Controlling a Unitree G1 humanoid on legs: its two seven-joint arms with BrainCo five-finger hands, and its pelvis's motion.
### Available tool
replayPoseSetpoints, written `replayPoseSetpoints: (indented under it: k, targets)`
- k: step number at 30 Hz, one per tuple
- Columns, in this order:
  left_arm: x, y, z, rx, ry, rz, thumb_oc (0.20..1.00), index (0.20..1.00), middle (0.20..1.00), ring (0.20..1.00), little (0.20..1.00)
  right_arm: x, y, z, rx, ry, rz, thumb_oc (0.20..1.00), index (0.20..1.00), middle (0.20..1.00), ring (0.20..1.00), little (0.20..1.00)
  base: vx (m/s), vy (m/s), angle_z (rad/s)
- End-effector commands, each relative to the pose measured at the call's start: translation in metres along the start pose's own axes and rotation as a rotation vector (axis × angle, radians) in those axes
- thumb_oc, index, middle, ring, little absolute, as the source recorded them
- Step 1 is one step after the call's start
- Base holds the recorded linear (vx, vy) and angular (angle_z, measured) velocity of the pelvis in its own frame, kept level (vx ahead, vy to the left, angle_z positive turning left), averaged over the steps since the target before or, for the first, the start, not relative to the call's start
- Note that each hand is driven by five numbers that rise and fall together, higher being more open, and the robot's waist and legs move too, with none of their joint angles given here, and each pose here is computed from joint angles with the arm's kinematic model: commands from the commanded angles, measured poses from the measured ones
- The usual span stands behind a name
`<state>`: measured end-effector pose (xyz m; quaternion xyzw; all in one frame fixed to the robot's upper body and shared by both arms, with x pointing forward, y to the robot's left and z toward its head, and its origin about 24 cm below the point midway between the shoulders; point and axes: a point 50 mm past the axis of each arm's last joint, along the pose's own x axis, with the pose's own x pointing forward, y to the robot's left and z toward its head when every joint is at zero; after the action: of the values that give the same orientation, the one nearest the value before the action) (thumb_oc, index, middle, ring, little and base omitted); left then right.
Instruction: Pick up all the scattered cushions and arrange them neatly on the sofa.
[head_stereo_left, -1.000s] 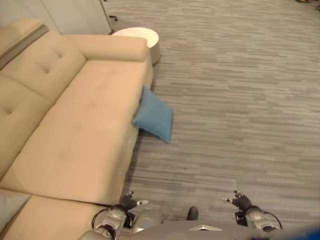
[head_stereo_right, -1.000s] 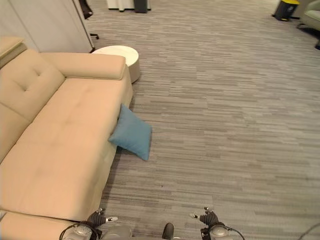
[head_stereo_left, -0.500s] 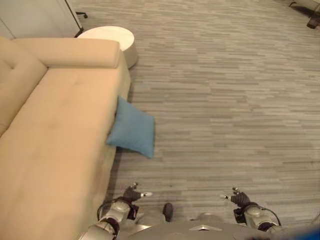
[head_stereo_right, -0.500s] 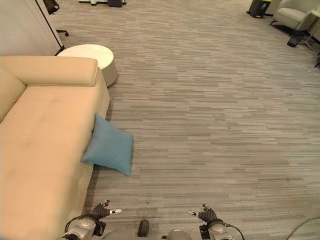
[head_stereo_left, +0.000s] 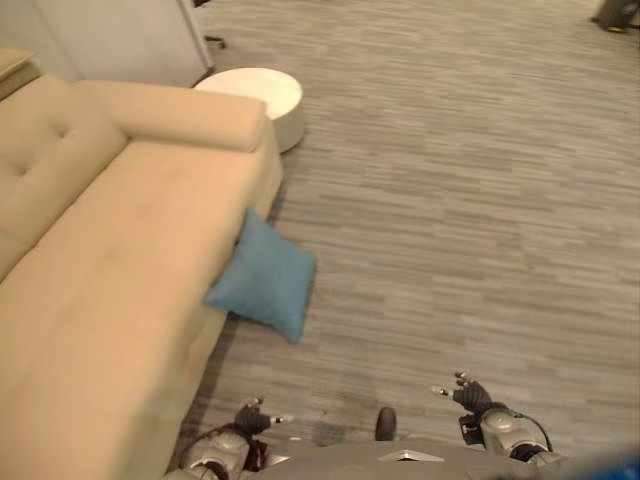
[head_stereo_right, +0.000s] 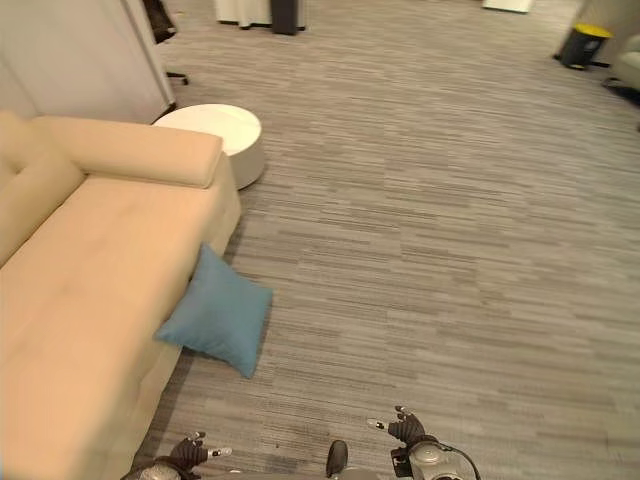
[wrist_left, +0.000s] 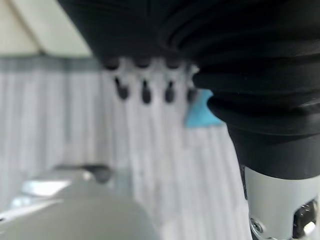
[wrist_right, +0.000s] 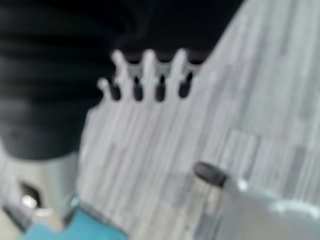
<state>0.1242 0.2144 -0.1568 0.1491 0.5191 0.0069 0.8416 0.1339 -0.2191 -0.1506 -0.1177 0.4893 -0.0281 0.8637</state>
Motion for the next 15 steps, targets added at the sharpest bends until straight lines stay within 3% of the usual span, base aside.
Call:
replayPoseSetpoints:
  k: [1,8,15]
  targets:
    - [0.002,-0.012,0.020,-0.019,-0.068,-0.039,1.000,1.000,1.000,1.000,1.000,0.002,-0.020,0.016,0.027,-0.072,-0.058,1.000,1.000,1.000,1.000,1.000,0.17,-0.214,0.55]
    - [0.001,-0.012,0.012,0.008,-0.051,-0.043,1.000,1.000,1.000,1.000,1.000,0.001,-0.017,0.015,0.033,-0.074,-0.054,1.000,1.000,1.000,1.000,1.000,0.31,-0.067,0.30]
    - [-0.001,-0.010,-0.001,0.009,-0.011,-0.051,1.000,1.000,1.000,1.000,1.000,0.002,-0.008,0.014,0.025,-0.070,-0.020,1.000,1.000,1.000,1.000,1.000,0.33,0.093,-0.07]
